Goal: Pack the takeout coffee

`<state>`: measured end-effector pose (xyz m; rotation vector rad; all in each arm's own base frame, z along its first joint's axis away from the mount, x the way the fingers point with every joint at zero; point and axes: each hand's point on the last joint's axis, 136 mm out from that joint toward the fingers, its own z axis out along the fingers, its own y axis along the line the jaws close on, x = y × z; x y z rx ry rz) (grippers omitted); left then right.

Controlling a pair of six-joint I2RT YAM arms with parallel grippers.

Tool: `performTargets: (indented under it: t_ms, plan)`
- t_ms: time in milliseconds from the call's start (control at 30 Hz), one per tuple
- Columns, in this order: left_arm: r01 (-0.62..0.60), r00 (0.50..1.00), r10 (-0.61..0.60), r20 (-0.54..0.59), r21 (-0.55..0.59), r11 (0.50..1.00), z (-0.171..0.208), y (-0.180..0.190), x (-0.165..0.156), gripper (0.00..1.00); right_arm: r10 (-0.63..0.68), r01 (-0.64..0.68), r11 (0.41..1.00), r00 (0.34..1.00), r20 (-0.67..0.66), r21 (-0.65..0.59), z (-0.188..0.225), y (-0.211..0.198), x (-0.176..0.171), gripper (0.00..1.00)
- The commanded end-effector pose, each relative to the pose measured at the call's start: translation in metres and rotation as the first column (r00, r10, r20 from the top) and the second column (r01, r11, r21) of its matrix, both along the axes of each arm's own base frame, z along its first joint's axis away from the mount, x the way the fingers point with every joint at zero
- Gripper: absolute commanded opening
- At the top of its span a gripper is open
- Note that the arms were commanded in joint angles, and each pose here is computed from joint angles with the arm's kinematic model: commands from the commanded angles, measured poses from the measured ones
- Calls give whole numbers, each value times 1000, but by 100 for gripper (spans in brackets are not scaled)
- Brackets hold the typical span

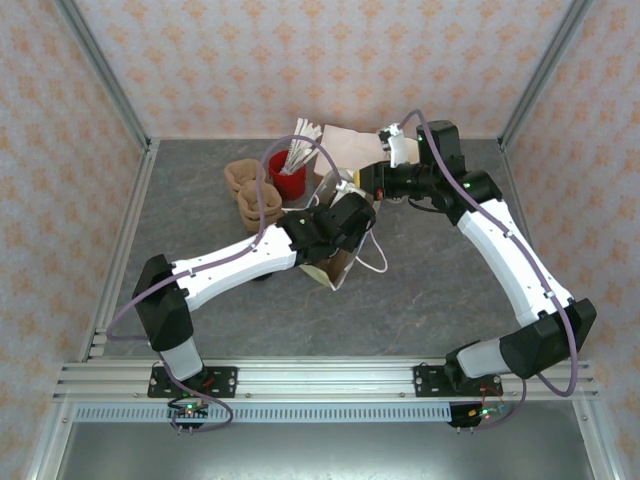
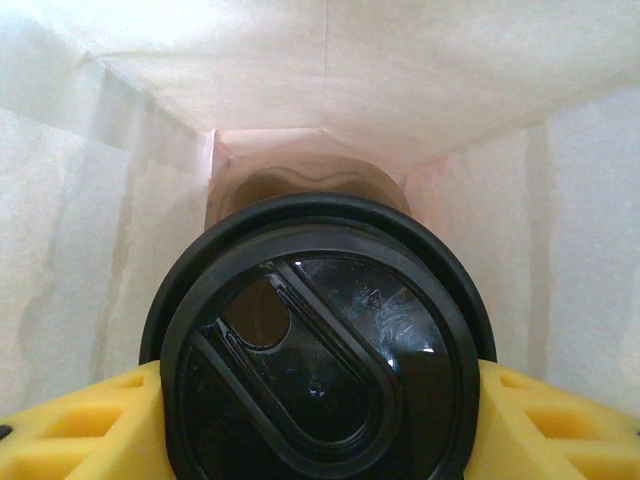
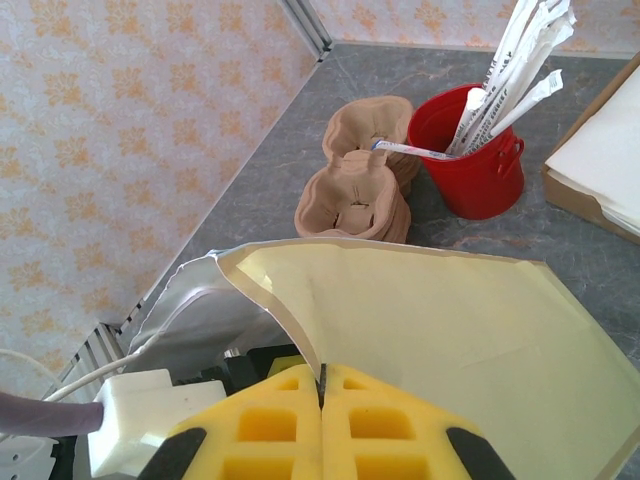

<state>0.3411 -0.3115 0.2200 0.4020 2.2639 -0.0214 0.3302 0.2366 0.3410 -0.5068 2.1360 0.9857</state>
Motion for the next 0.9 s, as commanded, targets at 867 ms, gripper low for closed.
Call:
performTargets:
  t_ms: [867]
  plan:
    - [-46, 999, 46, 25, -32, 998, 21, 16, -2, 58, 36, -24, 997, 982, -183, 69, -21, 12, -9, 0]
